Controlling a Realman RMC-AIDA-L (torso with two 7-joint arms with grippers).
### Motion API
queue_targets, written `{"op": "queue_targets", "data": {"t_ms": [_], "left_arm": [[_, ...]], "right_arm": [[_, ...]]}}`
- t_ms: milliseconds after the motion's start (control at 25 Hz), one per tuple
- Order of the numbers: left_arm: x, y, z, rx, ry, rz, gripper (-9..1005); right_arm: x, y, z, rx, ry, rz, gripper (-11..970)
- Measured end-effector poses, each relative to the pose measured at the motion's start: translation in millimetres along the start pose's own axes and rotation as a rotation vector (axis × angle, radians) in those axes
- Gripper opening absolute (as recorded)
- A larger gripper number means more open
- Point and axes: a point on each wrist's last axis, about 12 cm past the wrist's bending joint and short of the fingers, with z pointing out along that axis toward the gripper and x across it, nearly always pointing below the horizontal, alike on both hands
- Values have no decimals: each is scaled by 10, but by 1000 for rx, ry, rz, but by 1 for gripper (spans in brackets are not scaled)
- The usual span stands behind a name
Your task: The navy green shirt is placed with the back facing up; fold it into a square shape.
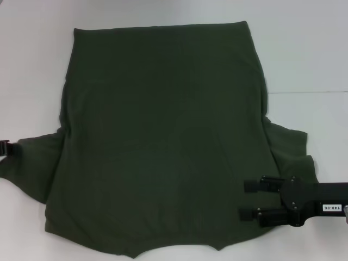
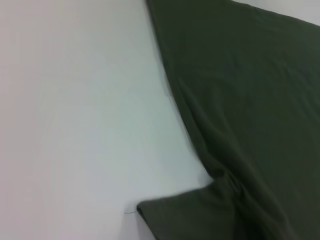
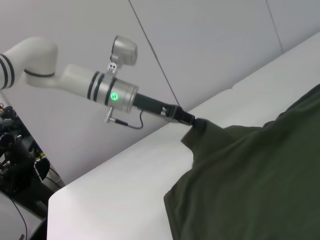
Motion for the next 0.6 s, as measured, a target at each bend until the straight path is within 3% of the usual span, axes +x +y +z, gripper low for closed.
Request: {"op": "queue_targets", "data": {"t_ms": [600], "left_arm": [[-580, -105, -226, -98, 92, 182, 42]], "right_arm": [[-12, -12, -9, 7, 0, 1, 939]]}}
